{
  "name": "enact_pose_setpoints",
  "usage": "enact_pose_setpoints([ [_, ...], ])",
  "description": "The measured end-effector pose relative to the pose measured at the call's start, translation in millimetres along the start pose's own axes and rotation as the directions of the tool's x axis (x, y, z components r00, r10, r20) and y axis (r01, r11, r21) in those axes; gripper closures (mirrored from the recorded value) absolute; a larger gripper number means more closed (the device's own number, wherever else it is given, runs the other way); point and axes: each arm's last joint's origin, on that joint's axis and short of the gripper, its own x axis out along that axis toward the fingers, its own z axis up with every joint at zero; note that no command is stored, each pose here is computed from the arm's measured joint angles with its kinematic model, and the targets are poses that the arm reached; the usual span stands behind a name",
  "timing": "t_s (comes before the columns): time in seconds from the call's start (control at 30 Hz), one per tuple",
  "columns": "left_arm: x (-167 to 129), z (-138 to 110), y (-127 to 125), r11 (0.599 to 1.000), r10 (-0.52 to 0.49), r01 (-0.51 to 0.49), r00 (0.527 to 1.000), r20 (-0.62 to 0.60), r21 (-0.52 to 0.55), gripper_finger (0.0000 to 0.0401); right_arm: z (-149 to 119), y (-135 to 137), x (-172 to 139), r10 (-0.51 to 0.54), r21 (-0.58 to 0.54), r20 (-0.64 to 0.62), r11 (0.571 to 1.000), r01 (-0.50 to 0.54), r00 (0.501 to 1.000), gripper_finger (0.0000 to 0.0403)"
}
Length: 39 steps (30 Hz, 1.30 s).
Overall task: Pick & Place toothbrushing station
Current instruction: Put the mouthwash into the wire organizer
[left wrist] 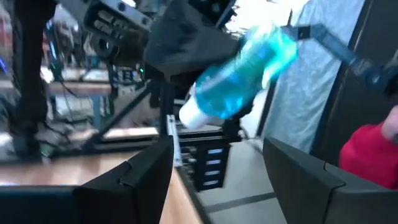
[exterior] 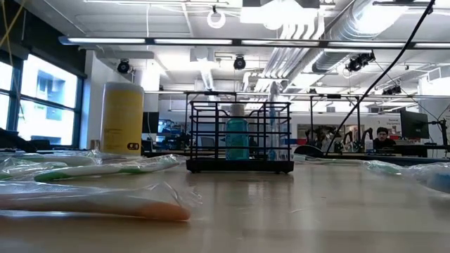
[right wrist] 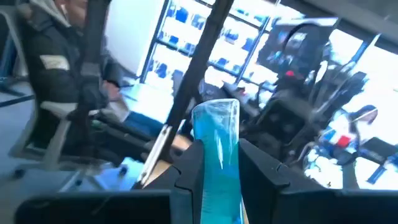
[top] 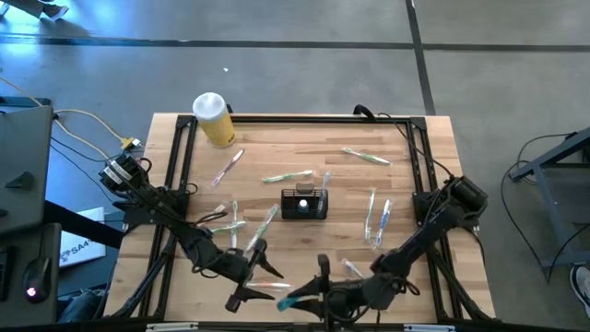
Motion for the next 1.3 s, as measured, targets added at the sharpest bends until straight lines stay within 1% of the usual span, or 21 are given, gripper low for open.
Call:
enact_pose_setpoints([
  [0.07, 0.8, 1.0, -0.2, 0.996, 0.005, -0.005, 1.0, 0.001, 0.091, 0.016, 0.0, -5.1, 2.9, -0.018, -0.011, 0.012, 1.0, 0.018, 1.0, 0.0334],
  [0.13, 1.2, 1.6, -0.3, 0.988, 0.007, -0.008, 1.0, 0.003, 0.154, 0.016, -0.7, -11.2, 6.6, -0.039, -0.025, 0.021, 0.999, 0.04, 0.999, 0.0334],
  [0.23, 1.2, 1.5, 0.4, 0.975, 0.032, -0.032, 0.999, 0.003, 0.219, 0.016, -1.8, -19.7, 11.4, -0.06, -0.038, 0.036, 0.997, 0.062, 0.998, 0.0334],
  [0.3, 1.1, 1.7, 1.5, 0.961, 0.069, -0.068, 0.998, 0.007, 0.267, 0.016, -2.8, -24.5, 14.2, -0.071, -0.037, 0.041, 0.997, 0.073, 0.997, 0.0334],
  [0.43, 2.0, 2.2, 6.7, 0.936, 0.139, -0.136, 0.99, 0.013, 0.324, 0.016, -3.0, -32.3, 18.0, -0.097, -0.061, 0.058, 0.993, 0.1, 0.994, 0.0334],
  [0.63, 6.4, 4.0, 24.6, 0.922, 0.201, -0.199, 0.979, 0.026, 0.334, 0.016, -5.7, -41.0, 23.1, -0.098, -0.071, 0.068, 0.992, 0.102, 0.993, 0.0334],
  [0.73, 8.4, 4.4, 33.9, 0.922, 0.226, -0.223, 0.974, 0.028, 0.316, 0.016, -6.8, -43.5, 24.5, -0.102, -0.072, 0.066, 0.992, 0.107, 0.993, 0.0334],
  [0.87, 9.8, 4.9, 38.3, 0.929, 0.192, -0.192, 0.981, 0.029, 0.318, 0.016, -8.7, -45.1, 25.6, -0.11, -0.077, 0.051, 0.991, 0.114, 0.993, 0.0334],
  [1.07, 9.9, 7.8, 35.9, 0.94, 0.137, -0.147, 0.989, 0.054, 0.308, 0.016, -8.9, -45.0, 25.5, -0.115, -0.073, 0.046, 0.99, 0.118, 0.992, 0.0334],
  [1.3, 10.1, 10.3, 36.9, 0.942, 0.129, -0.147, 0.989, 0.078, 0.301, 0.016, -9.6, -44.7, 25.6, -0.112, -0.055, 0.04, 0.992, 0.114, 0.993, 0.0334],
])
